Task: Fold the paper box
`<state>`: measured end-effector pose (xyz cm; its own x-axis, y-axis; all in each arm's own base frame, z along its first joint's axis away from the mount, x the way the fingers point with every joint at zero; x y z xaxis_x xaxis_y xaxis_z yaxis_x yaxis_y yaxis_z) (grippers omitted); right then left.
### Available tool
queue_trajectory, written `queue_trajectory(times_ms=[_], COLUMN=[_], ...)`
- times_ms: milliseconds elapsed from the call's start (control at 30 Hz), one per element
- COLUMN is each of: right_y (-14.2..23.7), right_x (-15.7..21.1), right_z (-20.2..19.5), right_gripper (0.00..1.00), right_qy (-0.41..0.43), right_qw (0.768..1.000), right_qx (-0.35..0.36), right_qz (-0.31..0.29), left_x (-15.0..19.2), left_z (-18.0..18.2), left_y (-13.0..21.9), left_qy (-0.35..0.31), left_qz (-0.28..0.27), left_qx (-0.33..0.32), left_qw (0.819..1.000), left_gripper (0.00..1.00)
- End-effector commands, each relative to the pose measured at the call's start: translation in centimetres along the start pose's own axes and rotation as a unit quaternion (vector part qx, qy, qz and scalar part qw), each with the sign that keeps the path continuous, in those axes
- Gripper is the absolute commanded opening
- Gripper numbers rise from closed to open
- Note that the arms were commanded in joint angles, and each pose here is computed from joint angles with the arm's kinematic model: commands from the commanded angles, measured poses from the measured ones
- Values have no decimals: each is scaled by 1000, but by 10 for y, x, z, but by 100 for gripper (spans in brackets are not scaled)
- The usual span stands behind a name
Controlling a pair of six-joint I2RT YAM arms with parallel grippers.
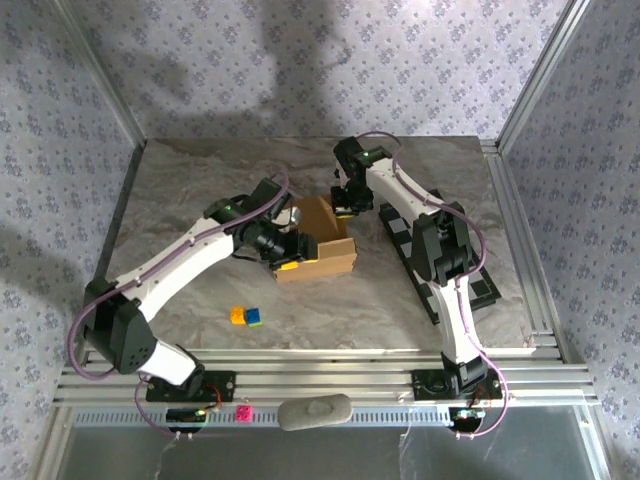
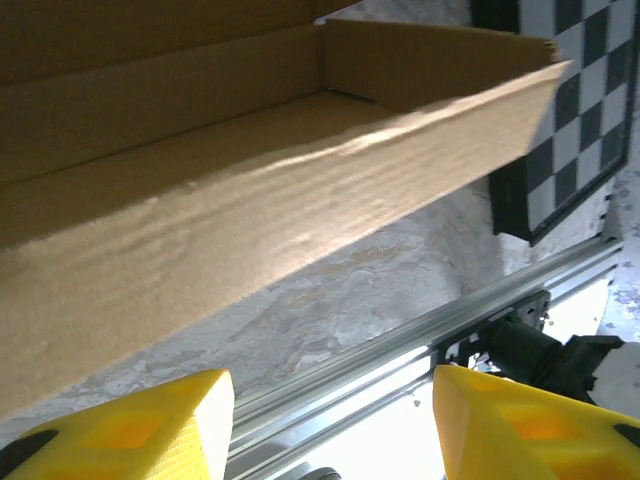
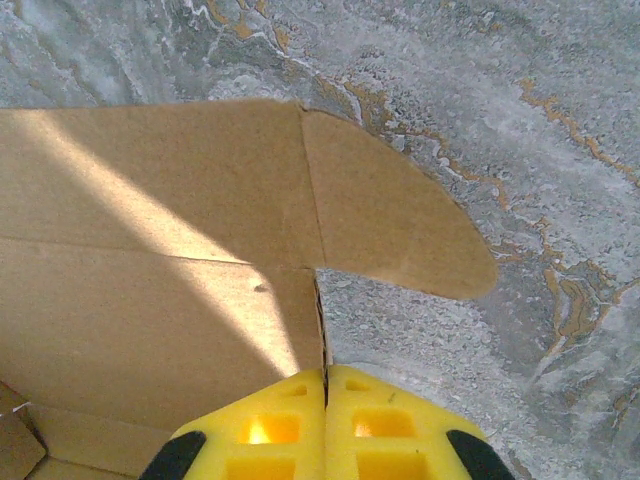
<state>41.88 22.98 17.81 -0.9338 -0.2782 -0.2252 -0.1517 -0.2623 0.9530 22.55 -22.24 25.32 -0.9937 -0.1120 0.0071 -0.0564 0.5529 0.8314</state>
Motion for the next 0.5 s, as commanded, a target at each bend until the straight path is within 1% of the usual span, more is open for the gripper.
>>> queue_trajectory(times_ms=[0, 100, 200, 300, 467], right_y=[5, 10, 19, 34, 54], right_x=[-4, -4, -4, -1, 11], right_z=[2, 5, 8, 13, 21], right_gripper=[0, 0, 0, 0, 0], right_qy=[9, 11, 21, 30, 41], right_qw=[1000, 1000, 1000, 999, 997], right_qx=[-5, -8, -13, -11, -18], right_qz=[-3, -7, -18, -35, -57], left_x=[-6, -16, -30, -45, -65], left_z=[-2, -1, 6, 13, 15], left_y=[-5, -15, -21, -19, -20], left_qy=[-7, -1, 15, 30, 33], left_qz=[10, -6, -33, -65, -80], left_qx=[-17, -33, -51, -58, -57], left_qw=[1000, 999, 998, 996, 995], left_gripper=[54, 54, 53, 53, 53])
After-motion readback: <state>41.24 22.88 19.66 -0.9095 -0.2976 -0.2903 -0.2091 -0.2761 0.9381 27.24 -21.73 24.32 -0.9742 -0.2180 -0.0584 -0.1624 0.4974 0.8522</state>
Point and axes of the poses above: each hand's point on the last joint's axis, 136 mm out from that joint toward the fingers, its own y axis back along the fingers, its own z axis along the line the jaws close on, x = y × z, the point moved 9 cm from there along y, back along the fingers, and after that the axes turned 8 degrees about y, right-handed, at the moved point
